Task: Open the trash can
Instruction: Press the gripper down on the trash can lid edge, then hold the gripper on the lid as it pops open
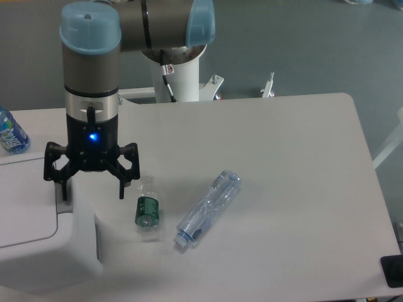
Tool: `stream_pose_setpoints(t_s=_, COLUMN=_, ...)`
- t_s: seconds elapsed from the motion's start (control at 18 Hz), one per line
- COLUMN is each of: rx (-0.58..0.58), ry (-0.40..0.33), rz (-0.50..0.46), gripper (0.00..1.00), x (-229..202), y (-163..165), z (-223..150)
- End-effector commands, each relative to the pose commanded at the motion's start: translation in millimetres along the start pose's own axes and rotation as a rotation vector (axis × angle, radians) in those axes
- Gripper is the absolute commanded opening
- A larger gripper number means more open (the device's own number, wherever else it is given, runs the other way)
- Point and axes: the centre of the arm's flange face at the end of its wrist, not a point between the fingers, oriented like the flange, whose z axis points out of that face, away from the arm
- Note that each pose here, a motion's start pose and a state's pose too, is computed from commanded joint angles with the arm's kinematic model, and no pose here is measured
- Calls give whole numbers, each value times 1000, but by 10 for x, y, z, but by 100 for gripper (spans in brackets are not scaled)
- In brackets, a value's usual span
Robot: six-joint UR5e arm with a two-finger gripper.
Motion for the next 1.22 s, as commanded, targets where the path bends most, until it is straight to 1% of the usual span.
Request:
stream_pose_setpoints(t_s=0.94, rx=-12, ry=-1, rz=-2, gripper=100, x=-13, y=22, z=58)
stream_pose_setpoints(t_s=1.11, rx=17, ry=0, rz=1, gripper=100, x=-18, y=-65, z=-71)
stream_pose_setpoints(t_s=1.22, rx=76, ry=-18, rz=6, gripper=100, x=-108, y=-243, z=-293)
